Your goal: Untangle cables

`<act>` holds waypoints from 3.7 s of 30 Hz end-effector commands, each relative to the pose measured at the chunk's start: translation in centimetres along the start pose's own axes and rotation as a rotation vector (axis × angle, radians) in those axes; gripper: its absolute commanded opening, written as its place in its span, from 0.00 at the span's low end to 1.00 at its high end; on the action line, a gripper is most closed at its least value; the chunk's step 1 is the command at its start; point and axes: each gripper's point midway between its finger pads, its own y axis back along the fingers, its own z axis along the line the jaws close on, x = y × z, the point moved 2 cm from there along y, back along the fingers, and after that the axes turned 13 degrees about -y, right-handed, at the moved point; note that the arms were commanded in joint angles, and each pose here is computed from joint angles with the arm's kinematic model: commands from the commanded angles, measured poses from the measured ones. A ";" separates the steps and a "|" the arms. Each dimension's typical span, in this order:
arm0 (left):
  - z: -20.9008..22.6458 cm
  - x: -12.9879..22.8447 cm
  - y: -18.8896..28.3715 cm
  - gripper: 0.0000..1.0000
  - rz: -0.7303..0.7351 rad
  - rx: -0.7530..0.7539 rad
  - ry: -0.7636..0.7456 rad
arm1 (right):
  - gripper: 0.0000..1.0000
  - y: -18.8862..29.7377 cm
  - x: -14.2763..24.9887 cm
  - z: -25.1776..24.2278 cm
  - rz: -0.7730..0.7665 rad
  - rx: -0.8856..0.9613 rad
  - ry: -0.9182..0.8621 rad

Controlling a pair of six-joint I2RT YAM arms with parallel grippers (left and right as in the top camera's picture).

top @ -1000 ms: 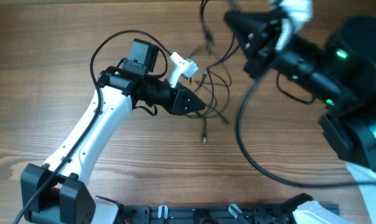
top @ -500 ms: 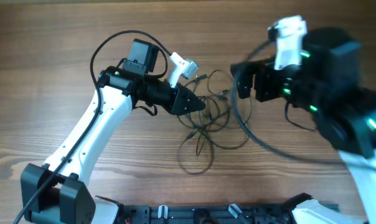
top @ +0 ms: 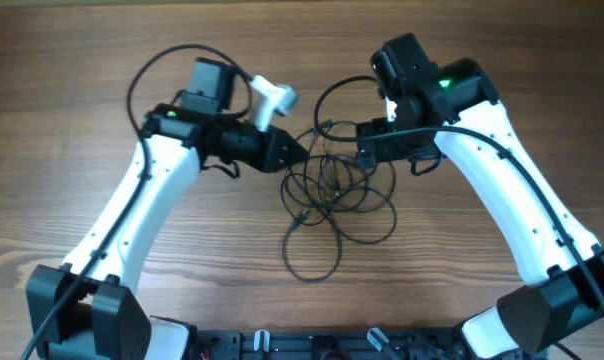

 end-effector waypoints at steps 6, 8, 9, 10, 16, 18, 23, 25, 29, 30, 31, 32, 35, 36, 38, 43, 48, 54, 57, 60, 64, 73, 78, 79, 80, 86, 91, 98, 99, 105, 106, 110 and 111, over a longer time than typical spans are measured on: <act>7.7 0.2 11.3 0.13 -0.238 -0.290 0.238 | 1.00 -3.4 3.6 3.7 0.150 -0.275 0.382; 8.5 1.2 13.7 0.13 -0.276 -0.337 0.290 | 1.00 -4.0 4.5 4.5 0.171 -0.320 0.436; 8.9 1.7 14.8 0.13 -0.293 -0.358 0.317 | 1.00 -4.4 4.9 4.8 0.176 -0.328 0.445; 9.2 2.4 15.9 0.13 -0.306 -0.381 0.340 | 1.00 -4.9 5.3 5.3 0.179 -0.329 0.464; 10.9 5.7 19.0 0.14 -0.289 -0.502 0.431 | 1.00 -5.6 7.9 9.6 0.154 -0.355 0.634; 10.9 5.8 19.0 0.13 -0.287 -0.501 0.434 | 1.00 -5.6 8.5 10.8 0.132 -0.347 0.688; 10.7 6.0 18.9 0.13 -0.279 -0.493 0.446 | 1.00 -6.0 9.1 12.9 0.079 -0.318 0.752; 10.6 6.0 18.9 0.13 -0.279 -0.493 0.446 | 1.00 -6.4 9.0 13.2 0.079 -0.319 0.744; 10.6 5.9 18.8 0.13 -0.280 -0.487 0.447 | 1.00 -8.4 8.7 13.8 0.104 -0.309 0.716; 10.5 5.9 18.7 0.13 -0.278 -0.485 0.445 | 1.00 -9.1 8.6 14.0 0.115 -0.306 0.699; 10.5 5.9 18.7 0.13 -0.276 -0.484 0.443 | 1.00 -9.7 8.6 14.2 0.124 -0.309 0.680; 10.4 5.8 18.6 0.13 -0.273 -0.483 0.440 | 1.00 -10.2 8.6 14.5 0.134 -0.318 0.668; 10.3 5.8 18.3 0.13 -0.264 -0.477 0.423 | 1.00 -11.7 8.4 15.1 0.153 -0.327 0.631; 10.2 5.8 18.3 0.13 -0.263 -0.476 0.426 | 1.00 -11.9 8.3 15.2 0.149 -0.329 0.624; 10.2 5.9 18.3 0.13 -0.261 -0.474 0.428 | 1.00 -12.3 8.0 15.6 0.138 -0.335 0.617; 10.1 5.9 18.3 0.13 -0.259 -0.472 0.427 | 0.99 -12.4 7.0 16.6 0.084 -0.362 0.613; 10.1 5.9 18.3 0.13 -0.259 -0.471 0.427 | 0.88 -13.2 6.4 17.3 0.060 -0.376 0.600; 10.1 5.9 18.2 0.13 -0.258 -0.471 0.428 | 0.79 -13.8 6.4 17.3 0.070 -0.371 0.581; 10.1 6.0 18.2 0.13 -0.255 -0.468 0.432 | 0.55 -13.8 6.5 17.2 0.079 -0.367 0.562; 10.0 6.0 18.2 0.13 -0.255 -0.468 0.433 | 0.04 -13.8 6.6 17.1 0.094 -0.361 0.519; 10.0 6.1 18.1 0.13 -0.252 -0.465 0.437 | 0.04 -12.2 7.0 16.7 0.118 -0.352 0.484; 10.0 6.1 18.1 0.14 -0.251 -0.465 0.435 | 0.04 9.3 1.5 18.4 -0.295 -0.531 0.535; 10.0 6.1 18.1 0.15 -0.251 -0.465 0.435 | 0.04 29.2 1.0 16.7 -0.816 -0.750 0.579; 10.0 6.1 18.1 0.15 -0.251 -0.465 0.435 | 0.04 31.5 1.4 16.2 -0.881 -0.778 0.580; 10.0 6.1 18.1 0.15 -0.251 -0.465 0.435 | 0.04 35.4 2.3 15.0 -0.994 -0.821 0.591; 10.0 6.1 18.1 0.15 -0.251 -0.465 0.435 | 0.04 46.9 6.5 7.7 -1.420 -0.854 0.537; 10.0 6.1 18.1 0.15 -0.251 -0.465 0.435 | 0.04 50.3 8.0 1.4 -1.610 -0.717 0.368; 10.0 6.1 18.1 0.15 -0.250 -0.465 0.435 | 0.04 51.3 8.0 -6.1 -1.710 -0.458 0.041; 10.0 6.1 18.1 0.15 -0.250 -0.465 0.436 | 0.04 51.1 7.8 -6.8 -1.713 -0.405 0.016; 9.8 6.3 18.0 0.15 -0.242 -0.458 0.447 | 0.04 49.0 6.0 -8.9 -1.656 -0.072 -0.033; 9.7 6.4 18.0 0.15 -0.238 -0.455 0.452 | 0.04 48.6 5.5 -9.2 -1.642 0.004 -0.036; 9.3 6.9 17.7 0.15 -0.216 -0.441 0.458 | 0.04 48.0 4.9 -10.0 -1.606 0.161 -0.046; 9.2 7.0 17.6 0.14 -0.209 -0.437 0.460 | 0.04 48.0 5.0 -10.2 -1.603 0.171 -0.055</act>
